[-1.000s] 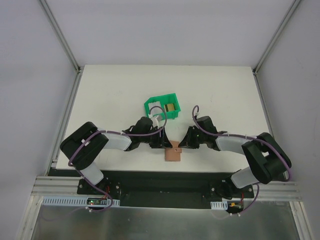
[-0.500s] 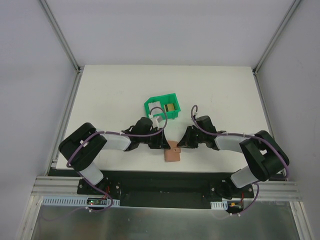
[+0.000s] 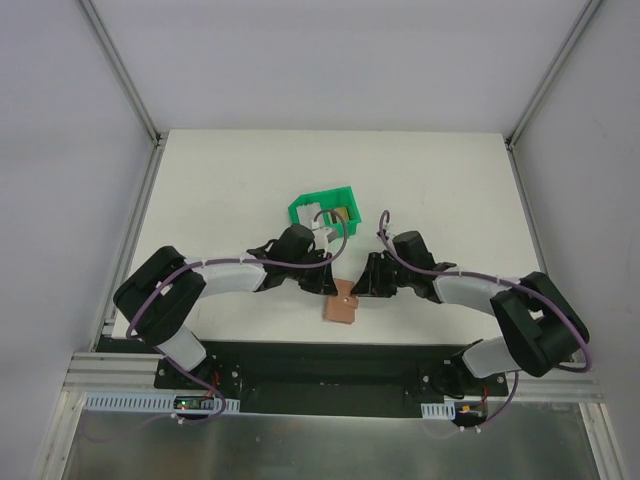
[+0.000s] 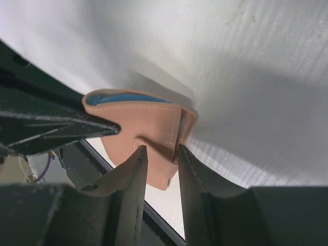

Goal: Put the credit cards into the card holder
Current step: Open the card holder at the center of the board.

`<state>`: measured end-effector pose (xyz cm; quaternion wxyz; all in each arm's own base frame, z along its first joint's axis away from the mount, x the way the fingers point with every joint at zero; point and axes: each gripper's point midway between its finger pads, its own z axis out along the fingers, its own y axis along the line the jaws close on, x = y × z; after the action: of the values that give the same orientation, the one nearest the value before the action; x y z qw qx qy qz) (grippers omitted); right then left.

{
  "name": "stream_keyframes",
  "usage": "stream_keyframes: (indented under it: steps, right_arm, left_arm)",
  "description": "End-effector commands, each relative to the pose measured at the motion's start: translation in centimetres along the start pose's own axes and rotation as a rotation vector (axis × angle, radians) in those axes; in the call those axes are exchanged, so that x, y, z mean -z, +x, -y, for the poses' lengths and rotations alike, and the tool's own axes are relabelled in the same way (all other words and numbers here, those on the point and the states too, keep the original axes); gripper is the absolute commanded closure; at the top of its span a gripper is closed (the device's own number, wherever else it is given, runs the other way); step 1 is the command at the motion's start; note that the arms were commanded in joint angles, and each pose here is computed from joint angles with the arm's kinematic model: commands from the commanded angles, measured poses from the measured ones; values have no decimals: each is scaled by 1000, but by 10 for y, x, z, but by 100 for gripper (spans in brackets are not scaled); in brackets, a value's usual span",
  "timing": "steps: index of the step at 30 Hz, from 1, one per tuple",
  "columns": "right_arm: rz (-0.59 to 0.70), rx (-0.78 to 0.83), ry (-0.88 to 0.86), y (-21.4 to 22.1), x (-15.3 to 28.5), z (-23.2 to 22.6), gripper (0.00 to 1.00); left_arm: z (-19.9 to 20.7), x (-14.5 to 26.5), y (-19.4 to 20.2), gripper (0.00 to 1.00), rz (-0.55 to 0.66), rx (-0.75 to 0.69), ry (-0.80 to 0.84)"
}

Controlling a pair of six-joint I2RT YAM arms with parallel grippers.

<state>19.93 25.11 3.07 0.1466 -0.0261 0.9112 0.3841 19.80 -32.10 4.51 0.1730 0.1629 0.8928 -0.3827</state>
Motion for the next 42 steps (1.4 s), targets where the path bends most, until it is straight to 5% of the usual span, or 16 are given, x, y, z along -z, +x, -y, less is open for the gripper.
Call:
stream_keyframes:
  steps: [1,9,28,42]
  right_arm:
    - [39,177,-45,-12,17,-20,66]
    - [-34,281,-196,-4,17,-44,62]
    - [-240,226,-297,40,-3,-33,58]
    - [-352,235,-370,67,-4,-40,77]
  left_arm:
    - [-4,5,18,100,-106,-150,8]
    - [-5,5,30,100,-157,-211,50]
    - [-11,1,18,100,-118,-216,0]
    - [-40,-6,8,100,-34,-21,-194]
